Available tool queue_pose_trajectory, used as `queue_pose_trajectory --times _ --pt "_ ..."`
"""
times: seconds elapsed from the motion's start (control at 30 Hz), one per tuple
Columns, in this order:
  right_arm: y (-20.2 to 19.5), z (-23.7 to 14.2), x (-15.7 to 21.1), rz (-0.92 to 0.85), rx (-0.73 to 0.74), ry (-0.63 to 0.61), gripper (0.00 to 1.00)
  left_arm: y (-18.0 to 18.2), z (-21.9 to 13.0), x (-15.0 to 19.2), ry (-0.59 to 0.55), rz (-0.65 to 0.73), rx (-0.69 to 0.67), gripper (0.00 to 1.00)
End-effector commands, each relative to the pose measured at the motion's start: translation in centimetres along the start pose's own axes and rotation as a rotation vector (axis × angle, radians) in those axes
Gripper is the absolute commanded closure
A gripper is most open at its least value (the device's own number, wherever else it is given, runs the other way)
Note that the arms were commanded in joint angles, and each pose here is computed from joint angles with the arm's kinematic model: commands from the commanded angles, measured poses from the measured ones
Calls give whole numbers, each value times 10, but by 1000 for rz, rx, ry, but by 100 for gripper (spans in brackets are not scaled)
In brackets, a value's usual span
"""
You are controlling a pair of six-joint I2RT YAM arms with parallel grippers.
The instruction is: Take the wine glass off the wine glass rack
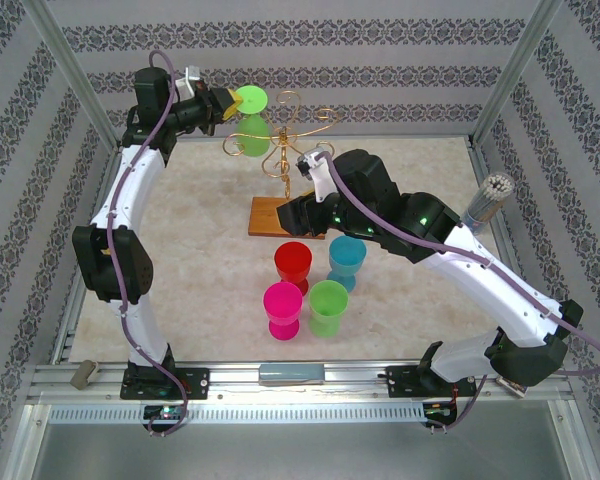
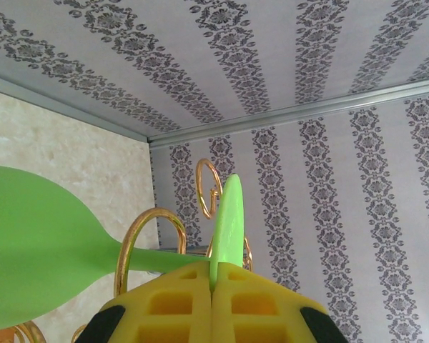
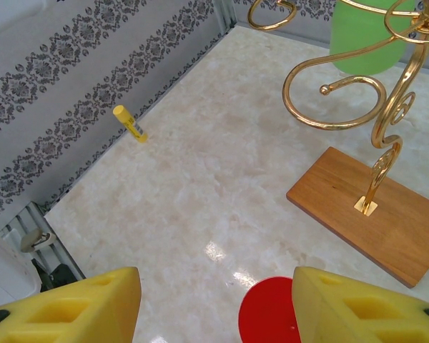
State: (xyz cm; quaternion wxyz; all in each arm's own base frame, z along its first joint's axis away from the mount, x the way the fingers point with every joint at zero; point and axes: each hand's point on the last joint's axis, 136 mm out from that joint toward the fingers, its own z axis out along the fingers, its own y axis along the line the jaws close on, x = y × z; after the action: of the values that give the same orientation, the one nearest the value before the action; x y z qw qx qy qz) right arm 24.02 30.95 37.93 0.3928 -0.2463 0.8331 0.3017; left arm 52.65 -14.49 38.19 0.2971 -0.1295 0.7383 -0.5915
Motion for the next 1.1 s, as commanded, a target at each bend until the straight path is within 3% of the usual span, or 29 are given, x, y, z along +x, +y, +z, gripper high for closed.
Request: queue_pose_trajectory --times 0.0,1.07 --pt "1 -4 -5 18 -14 -28 41 -19 5 3 26 58 52 100" --pt "5 -2 -7 25 -32 -28 41 -33 -21 36 51 90 56 100"
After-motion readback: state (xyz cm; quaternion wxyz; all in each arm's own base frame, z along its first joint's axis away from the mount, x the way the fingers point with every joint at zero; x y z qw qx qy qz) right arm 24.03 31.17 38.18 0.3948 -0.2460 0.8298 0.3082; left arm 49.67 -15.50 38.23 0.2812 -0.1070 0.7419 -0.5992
